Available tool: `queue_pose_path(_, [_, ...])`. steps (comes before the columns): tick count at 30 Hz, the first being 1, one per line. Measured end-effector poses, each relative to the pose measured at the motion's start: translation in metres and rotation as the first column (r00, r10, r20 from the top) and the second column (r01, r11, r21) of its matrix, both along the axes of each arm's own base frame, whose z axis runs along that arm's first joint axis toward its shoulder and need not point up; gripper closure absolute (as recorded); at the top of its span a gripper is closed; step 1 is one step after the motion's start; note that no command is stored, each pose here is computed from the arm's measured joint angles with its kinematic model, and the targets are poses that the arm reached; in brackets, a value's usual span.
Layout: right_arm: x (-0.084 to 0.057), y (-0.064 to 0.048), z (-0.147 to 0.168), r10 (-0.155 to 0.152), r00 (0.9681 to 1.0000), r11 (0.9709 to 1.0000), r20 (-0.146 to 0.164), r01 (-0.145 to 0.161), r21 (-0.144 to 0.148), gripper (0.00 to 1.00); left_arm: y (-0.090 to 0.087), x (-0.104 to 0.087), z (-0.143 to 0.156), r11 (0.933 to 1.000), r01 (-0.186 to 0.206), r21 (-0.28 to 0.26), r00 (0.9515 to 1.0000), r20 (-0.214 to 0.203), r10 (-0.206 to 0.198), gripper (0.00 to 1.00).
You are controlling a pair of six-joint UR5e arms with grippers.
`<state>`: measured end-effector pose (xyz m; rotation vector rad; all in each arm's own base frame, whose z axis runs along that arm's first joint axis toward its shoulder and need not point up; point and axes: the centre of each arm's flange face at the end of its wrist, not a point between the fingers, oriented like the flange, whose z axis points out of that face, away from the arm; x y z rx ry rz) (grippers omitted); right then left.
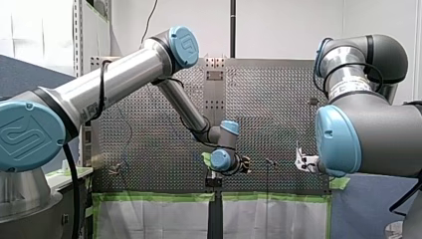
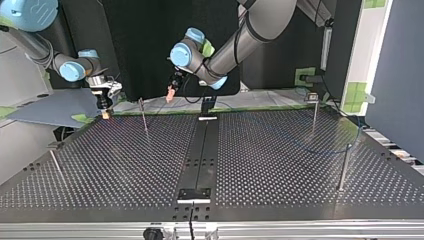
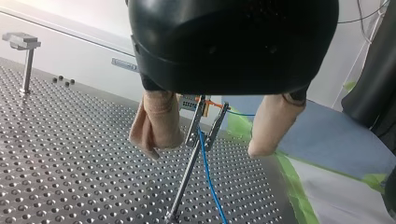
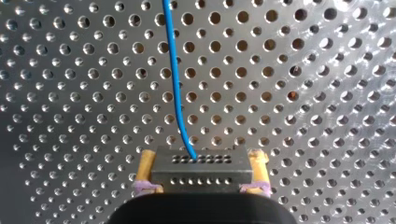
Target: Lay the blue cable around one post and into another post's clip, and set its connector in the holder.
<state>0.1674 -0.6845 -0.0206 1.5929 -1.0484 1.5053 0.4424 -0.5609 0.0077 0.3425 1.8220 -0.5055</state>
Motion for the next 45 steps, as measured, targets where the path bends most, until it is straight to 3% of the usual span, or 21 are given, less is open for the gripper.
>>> queue_pose_path(31, [0.002, 0.001, 0.000, 0.003, 1.0000, 1.0000, 0.000, -0.003, 0.002, 1.00, 0.000, 0.000, 0.005, 0.9999, -0.010, -0.005, 0.9999, 0.005, 0.010, 0.00])
queue_pose_path(38, [0.002, 0.001, 0.000, 0.004, 1.0000, 1.0000, 0.000, -0.004, 0.002, 1.00, 0.005, -0.007, 0.030, 0.9980, -0.053, -0.034, 0.9976, 0.044, 0.054, 0.00])
queue_pose_path(45, [0.003, 0.001, 0.000, 0.010, 0.9999, 0.9999, 0.001, -0.010, 0.001, 1.00, 0.007, -0.023, 0.055, 0.9958, -0.082, -0.041, 0.9901, 0.111, 0.086, 0.00])
